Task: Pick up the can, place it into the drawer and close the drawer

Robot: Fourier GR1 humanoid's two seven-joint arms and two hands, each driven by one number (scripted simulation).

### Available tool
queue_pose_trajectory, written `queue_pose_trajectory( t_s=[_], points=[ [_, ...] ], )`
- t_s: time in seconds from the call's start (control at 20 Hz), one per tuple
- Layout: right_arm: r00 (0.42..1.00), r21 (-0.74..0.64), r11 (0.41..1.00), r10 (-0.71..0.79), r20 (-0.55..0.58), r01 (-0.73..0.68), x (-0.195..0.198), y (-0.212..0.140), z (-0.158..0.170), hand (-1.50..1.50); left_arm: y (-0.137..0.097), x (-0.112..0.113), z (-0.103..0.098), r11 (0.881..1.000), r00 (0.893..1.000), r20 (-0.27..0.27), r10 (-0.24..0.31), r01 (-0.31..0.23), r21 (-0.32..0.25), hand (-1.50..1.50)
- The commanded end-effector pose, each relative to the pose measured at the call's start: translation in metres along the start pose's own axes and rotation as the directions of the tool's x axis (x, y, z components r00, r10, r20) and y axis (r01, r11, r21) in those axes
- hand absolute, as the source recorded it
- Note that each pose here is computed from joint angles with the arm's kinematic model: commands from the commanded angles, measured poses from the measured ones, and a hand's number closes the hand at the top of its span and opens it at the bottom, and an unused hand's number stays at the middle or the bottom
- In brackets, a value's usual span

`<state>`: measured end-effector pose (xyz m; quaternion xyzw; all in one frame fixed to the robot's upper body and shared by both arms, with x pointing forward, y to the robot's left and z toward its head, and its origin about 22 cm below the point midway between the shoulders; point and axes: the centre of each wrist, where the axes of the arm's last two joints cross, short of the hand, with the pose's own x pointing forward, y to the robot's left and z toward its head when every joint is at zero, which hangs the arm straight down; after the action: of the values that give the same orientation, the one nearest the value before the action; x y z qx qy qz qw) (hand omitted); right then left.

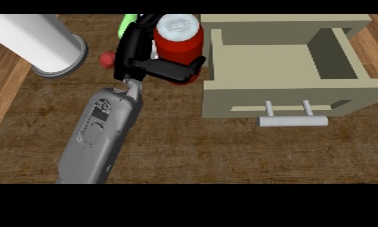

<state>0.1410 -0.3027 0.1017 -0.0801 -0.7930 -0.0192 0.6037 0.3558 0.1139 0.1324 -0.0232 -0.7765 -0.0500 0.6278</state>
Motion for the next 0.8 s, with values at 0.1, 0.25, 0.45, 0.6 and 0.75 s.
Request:
queue_pose_trajectory(
  t_s=[0.1,0.25,0.45,0.6,0.75],
  points=[
    [1.0,-0.007,1.0,0.012,-0.005,-0.012,-0.012,-0.012,0.004,-1.5,-0.04,0.059,-0.028,0.999,0.997,0.064,-0.032,0.033,-0.021,1.5],
    [1.0,-0.003,1.0,0.005,-0.004,-0.005,-0.005,0.002,-0.009,-1.5,-0.06,0.062,-0.033,0.999,0.999,0.043,-0.023,0.025,-0.035,1.5],
    [1.0,0.015,1.0,0.013,-0.001,-0.013,0.005,0.005,-0.004,-1.5,-0.076,0.092,-0.062,0.999,0.998,0.053,-0.032,0.034,-0.034,1.5],
    [1.0,-0.006,1.0,0.002,0.004,-0.002,0.0,0.009,-0.008,-1.5,-0.094,0.107,-0.07,0.998,0.998,0.03,-0.059,0.059,-0.008,1.5],
    [1.0,0.025,1.0,0.001,-0.007,-0.001,-0.004,0.01,0.001,-1.5,-0.102,0.097,-0.077,0.997,0.996,0.048,-0.081,0.081,0.002,1.5]
  ],
)
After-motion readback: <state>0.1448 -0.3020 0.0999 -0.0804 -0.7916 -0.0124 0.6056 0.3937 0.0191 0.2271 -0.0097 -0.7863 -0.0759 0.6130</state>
